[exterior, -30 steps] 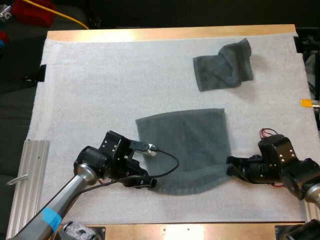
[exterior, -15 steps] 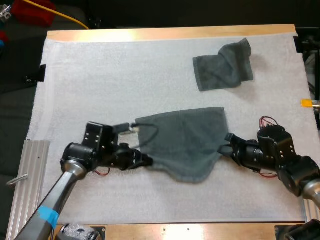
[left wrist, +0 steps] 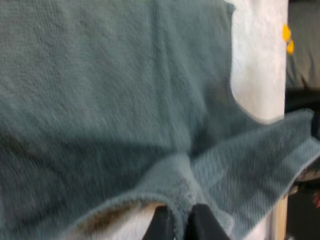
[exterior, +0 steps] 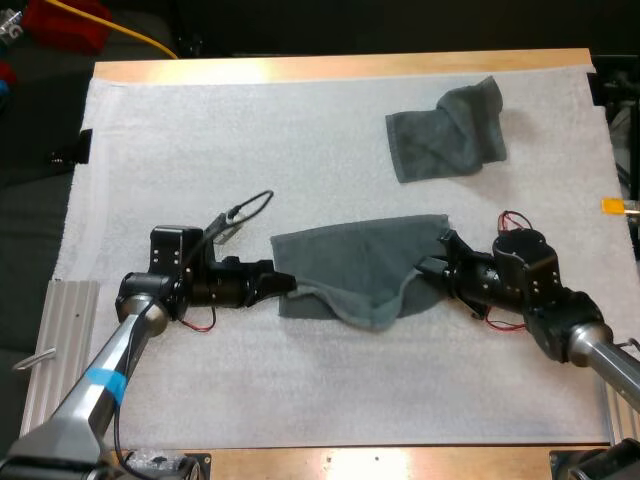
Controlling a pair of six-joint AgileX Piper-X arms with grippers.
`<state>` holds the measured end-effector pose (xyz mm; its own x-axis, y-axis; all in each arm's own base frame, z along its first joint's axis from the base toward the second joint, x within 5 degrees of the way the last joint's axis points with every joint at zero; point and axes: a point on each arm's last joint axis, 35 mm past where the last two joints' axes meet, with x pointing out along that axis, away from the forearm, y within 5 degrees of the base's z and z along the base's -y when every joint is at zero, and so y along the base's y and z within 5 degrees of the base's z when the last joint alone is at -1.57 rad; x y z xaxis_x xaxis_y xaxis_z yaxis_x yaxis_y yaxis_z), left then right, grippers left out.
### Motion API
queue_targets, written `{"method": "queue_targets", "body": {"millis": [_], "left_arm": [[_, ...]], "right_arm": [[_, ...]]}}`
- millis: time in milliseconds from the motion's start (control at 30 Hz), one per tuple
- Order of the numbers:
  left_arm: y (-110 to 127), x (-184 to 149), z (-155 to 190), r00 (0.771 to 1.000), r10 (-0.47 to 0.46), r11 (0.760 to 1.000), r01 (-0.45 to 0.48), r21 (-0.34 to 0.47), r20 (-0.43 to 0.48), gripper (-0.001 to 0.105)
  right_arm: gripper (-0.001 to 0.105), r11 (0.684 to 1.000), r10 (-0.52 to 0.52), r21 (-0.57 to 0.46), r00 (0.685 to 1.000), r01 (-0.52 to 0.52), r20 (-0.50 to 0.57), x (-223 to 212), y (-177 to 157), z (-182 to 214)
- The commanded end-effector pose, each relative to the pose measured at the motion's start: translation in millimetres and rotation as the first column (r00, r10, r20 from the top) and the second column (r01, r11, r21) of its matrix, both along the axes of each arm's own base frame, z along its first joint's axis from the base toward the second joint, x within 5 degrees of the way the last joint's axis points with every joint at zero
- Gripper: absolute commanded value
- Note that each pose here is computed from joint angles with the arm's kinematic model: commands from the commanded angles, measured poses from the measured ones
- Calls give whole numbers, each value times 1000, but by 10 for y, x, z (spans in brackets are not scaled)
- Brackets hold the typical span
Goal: Pick towel from pile, fold and stack
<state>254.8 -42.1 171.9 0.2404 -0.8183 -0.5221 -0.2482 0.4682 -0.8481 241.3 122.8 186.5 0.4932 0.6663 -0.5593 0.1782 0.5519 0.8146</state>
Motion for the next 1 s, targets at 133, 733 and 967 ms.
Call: {"method": "queue_targets", "body": {"millis": [133, 733, 967], "left_arm": [[87, 129, -59, 998, 58, 998, -58, -31, 10, 0], [141, 294, -179, 980, 191, 978, -195, 78, 49, 0], [141, 307, -276, 981, 193, 977, -194, 87, 21, 10]], "right_arm": [[0, 995, -89, 47, 996, 87, 31, 186, -128, -45], [0, 981, -178, 89, 984, 175, 27, 396, -233, -270], [0, 974, -211, 88, 977, 209, 20, 404, -240, -273]]}}
